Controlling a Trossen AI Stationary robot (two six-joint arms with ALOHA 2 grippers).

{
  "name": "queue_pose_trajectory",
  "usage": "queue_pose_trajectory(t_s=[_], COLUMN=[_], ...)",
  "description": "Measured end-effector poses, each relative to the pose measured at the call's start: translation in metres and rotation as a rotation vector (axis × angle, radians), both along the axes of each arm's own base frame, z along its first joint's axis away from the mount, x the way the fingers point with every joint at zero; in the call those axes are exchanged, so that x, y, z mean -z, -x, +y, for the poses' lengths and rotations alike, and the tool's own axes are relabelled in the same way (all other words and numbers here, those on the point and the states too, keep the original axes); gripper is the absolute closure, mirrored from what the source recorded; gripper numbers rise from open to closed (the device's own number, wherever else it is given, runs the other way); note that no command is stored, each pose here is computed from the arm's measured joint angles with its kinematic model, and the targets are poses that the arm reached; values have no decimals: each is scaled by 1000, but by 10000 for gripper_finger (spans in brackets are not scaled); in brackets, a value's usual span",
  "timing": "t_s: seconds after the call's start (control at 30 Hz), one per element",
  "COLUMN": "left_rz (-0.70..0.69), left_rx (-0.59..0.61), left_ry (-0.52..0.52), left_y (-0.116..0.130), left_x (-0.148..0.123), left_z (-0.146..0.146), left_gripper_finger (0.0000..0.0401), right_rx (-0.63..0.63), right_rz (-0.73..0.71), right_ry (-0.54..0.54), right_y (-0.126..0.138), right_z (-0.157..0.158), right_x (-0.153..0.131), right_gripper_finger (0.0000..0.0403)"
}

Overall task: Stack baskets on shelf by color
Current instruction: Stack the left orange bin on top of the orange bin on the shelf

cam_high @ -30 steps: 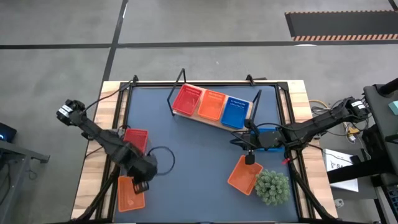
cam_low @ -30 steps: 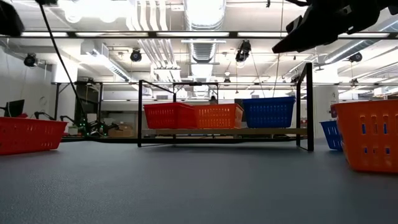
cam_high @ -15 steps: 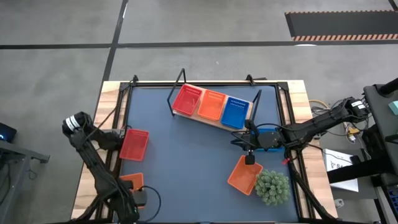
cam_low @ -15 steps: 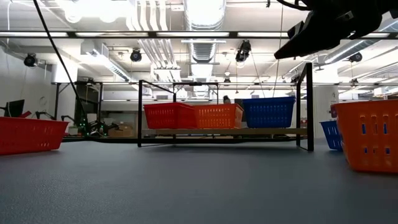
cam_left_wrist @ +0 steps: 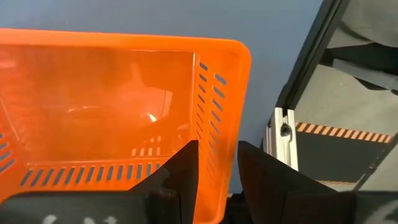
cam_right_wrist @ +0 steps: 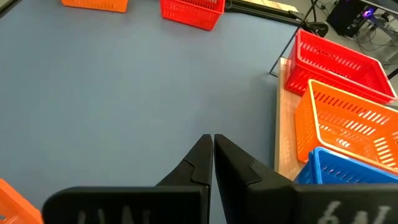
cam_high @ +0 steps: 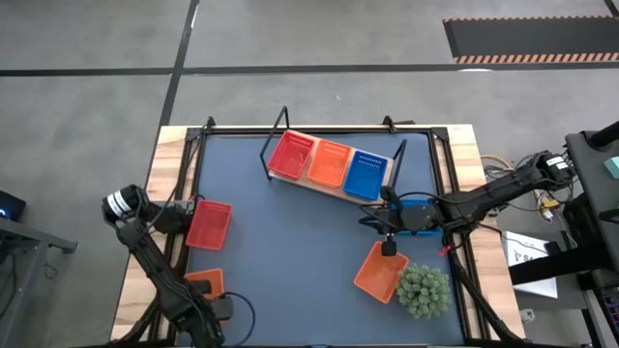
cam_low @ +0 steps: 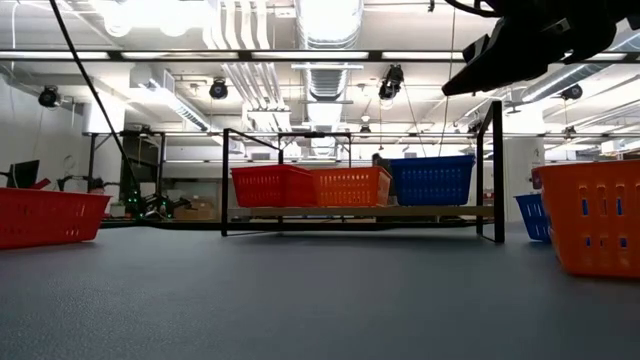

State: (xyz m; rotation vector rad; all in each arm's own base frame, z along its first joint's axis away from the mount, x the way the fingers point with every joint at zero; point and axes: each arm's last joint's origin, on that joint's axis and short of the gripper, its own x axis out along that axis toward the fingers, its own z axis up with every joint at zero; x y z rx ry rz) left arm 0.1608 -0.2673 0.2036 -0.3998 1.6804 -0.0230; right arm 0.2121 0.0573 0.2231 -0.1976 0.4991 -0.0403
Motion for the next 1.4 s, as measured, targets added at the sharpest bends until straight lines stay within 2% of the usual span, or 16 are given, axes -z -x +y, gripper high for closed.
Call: queue_pose_trajectory(t_s=[0.27, 0.47, 0.57, 0.77, 0.97, 1.13, 1.4], left_rz=[-24, -36, -36, -33, -70, -196, -566], left_rx=[13, 63, 60, 31, 17, 47, 245], left_ry=[2, 2, 3, -4, 2, -35, -239], left_y=[-3, -5, -6, -18, -50, -79, -120], left_x=[6, 10, 10, -8, -36, -64, -113], left_z=[-4, -7, -7, -3, 13, 30, 62], left_gripper_finger=[314, 384, 394, 399, 400, 401, 401], right_rx=[0, 0, 0, 3, 3, -4, -44], right_rz=[0, 0, 1, 4, 16, 10, -17], right_ry=[0, 0, 0, -5, -1, 9, 12], right_y=[0, 0, 0, 0, 1, 2, 0], right_z=[0, 0, 0, 0, 0, -1, 1], right_x=[0, 0, 0, 1, 3, 6, 4], right_gripper_finger=[394, 394, 394, 394, 394, 394, 394])
